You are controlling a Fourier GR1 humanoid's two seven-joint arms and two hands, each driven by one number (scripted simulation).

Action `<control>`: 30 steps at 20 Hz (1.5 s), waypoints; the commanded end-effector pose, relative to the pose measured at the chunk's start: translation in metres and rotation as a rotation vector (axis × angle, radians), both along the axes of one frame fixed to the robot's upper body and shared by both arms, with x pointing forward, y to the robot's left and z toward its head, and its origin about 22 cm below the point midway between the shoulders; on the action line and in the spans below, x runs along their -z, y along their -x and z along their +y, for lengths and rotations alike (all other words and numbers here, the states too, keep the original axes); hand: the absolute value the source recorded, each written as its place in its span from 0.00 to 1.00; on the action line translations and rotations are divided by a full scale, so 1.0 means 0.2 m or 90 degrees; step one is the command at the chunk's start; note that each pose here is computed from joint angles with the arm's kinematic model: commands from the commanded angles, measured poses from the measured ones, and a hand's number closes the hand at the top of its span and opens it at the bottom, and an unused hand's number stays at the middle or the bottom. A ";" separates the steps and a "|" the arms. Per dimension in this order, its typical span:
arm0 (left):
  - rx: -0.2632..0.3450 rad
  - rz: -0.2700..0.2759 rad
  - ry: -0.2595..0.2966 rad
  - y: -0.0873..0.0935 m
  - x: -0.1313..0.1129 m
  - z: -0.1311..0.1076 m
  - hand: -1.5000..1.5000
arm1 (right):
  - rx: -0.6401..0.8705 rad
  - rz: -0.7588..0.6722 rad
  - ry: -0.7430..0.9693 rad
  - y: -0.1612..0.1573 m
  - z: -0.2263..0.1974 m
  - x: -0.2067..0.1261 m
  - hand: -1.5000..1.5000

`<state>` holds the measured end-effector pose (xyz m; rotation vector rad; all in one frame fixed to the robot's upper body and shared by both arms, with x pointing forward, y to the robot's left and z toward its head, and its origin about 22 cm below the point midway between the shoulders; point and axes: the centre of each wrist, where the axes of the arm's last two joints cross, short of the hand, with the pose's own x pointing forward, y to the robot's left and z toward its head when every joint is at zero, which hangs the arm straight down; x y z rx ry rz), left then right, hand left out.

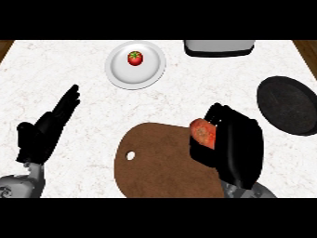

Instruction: Pick the squash from the cutting board and place it in the pan

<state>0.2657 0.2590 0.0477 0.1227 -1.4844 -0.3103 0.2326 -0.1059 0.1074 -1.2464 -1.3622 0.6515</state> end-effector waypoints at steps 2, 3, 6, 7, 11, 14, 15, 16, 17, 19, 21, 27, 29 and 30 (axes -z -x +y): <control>0.022 -0.015 -0.012 -0.05 -0.03 -0.02 0.50 | 0.080 -0.063 -0.049 0.04 -0.17 -0.02 1.00; 0.021 0.006 -0.008 -0.03 0.04 -0.04 0.50 | 0.087 -0.060 -0.055 0.07 -0.15 -0.01 1.00; 0.028 -0.011 -0.009 0.03 0.02 -0.01 0.50 | 0.100 -0.123 -0.121 0.02 -0.34 0.05 1.00; 0.024 -0.006 0.003 -0.03 -0.03 -0.02 0.50 | 0.106 -0.102 -0.132 0.00 -0.36 0.06 1.00; 0.025 -0.007 -0.005 -0.05 0.00 -0.05 0.50 | 0.121 -0.110 -0.108 -0.13 -0.61 0.20 1.00; 0.029 0.003 0.002 -0.01 -0.03 -0.03 0.50 | 0.139 -0.118 -0.072 -0.17 -0.83 0.20 1.00; 0.033 -0.013 -0.002 -0.07 -0.01 -0.08 0.50 | 0.158 -0.113 -0.072 -0.24 -0.82 0.28 1.00; 0.029 -0.006 0.008 -0.10 -0.04 -0.15 0.50 | 0.157 -0.129 -0.074 -0.21 -0.86 0.29 1.00; 0.032 -0.014 0.003 -0.03 -0.11 -0.08 0.50 | 0.172 -0.127 -0.068 -0.35 -0.92 0.20 1.00; 0.032 -0.011 -0.014 0.00 -0.04 -0.05 0.50 | 0.178 -0.121 -0.052 -0.27 -1.00 0.45 1.00; 0.024 -0.012 0.002 -0.03 -0.04 -0.11 0.50 | 0.170 -0.133 -0.064 -0.42 -0.98 0.35 1.00; 0.025 0.001 0.003 -0.05 0.01 -0.13 0.50 | 0.175 -0.131 -0.056 -0.52 -1.28 0.41 1.00; 0.044 -0.014 0.007 -0.11 -0.01 -0.06 0.50 | 0.185 -0.128 -0.062 -0.52 -1.37 0.47 1.00; 0.053 -0.010 -0.001 -0.02 -0.03 -0.13 0.50 | 0.175 -0.133 -0.050 -0.50 -1.38 0.47 1.00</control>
